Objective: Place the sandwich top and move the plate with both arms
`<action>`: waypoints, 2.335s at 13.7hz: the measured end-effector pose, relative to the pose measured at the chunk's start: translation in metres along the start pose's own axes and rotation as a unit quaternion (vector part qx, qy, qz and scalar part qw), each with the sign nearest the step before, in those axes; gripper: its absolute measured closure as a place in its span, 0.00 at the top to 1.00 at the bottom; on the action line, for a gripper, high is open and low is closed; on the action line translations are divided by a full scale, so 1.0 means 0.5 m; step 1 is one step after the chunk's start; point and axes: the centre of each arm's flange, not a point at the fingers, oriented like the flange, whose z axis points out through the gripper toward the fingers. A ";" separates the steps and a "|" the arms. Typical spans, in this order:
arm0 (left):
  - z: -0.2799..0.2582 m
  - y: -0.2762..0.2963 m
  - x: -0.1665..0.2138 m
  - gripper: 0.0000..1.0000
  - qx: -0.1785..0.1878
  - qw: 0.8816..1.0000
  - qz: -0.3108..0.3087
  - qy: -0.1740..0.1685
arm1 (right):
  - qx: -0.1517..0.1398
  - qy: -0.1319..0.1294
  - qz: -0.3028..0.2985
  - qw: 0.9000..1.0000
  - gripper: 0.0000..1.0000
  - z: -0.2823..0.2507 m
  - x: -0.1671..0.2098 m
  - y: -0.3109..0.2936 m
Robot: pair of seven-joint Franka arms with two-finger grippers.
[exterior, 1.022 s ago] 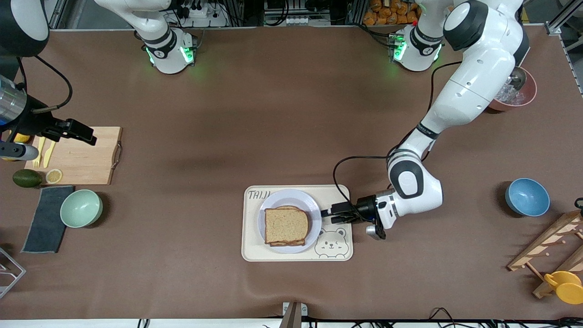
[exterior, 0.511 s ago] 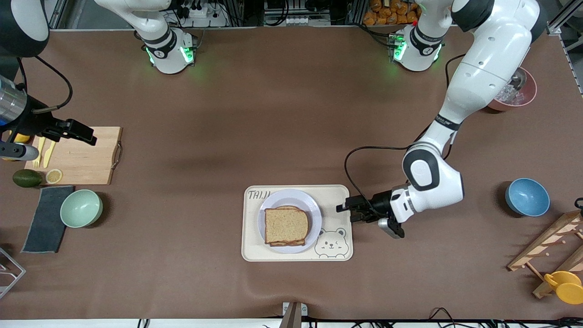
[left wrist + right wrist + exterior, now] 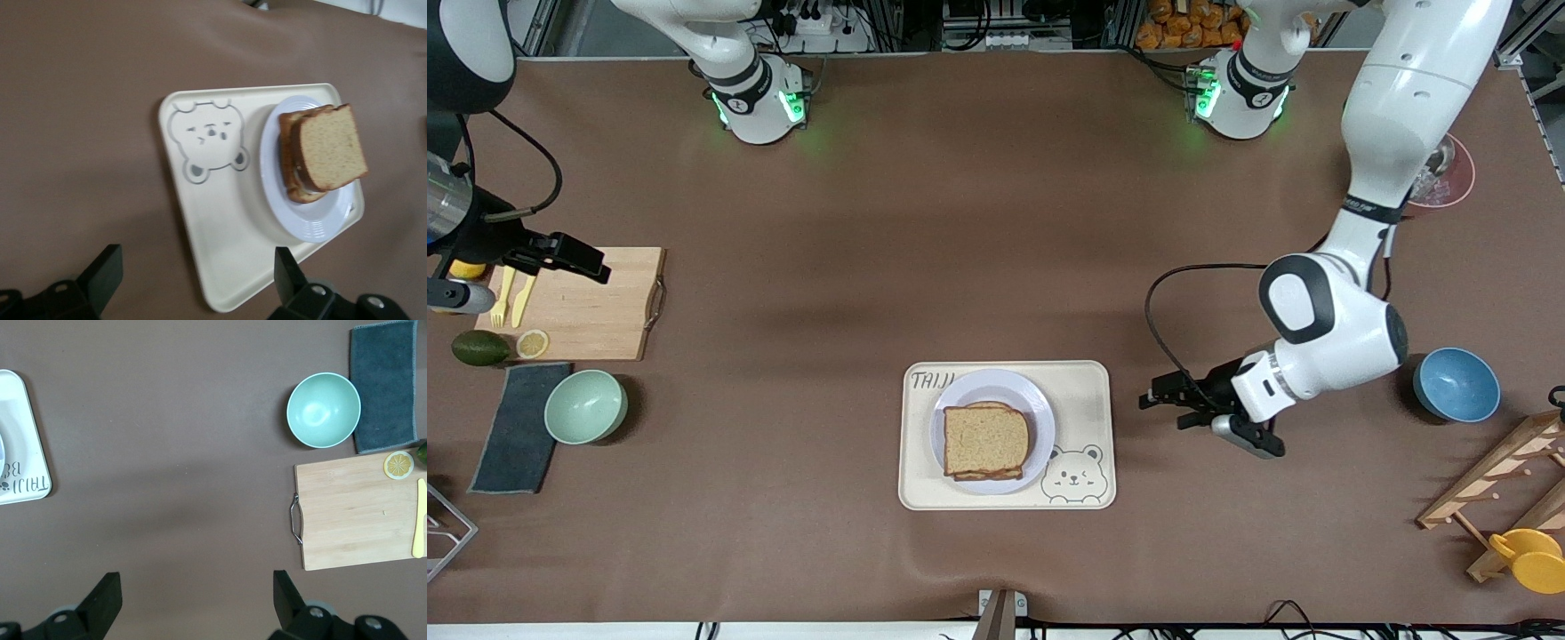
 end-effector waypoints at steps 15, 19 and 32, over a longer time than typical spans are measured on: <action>-0.484 0.135 -0.053 1.00 0.204 0.970 -0.094 -0.092 | 0.000 -0.002 0.001 1.000 1.00 0.004 0.001 0.002; -0.545 0.266 -0.096 1.00 0.268 0.954 -0.104 -0.088 | 0.000 -0.002 0.001 1.000 1.00 0.004 0.002 0.003; -0.734 0.270 -0.108 1.00 0.290 0.951 -0.037 -0.099 | 0.000 -0.004 0.003 1.000 1.00 0.007 0.004 0.007</action>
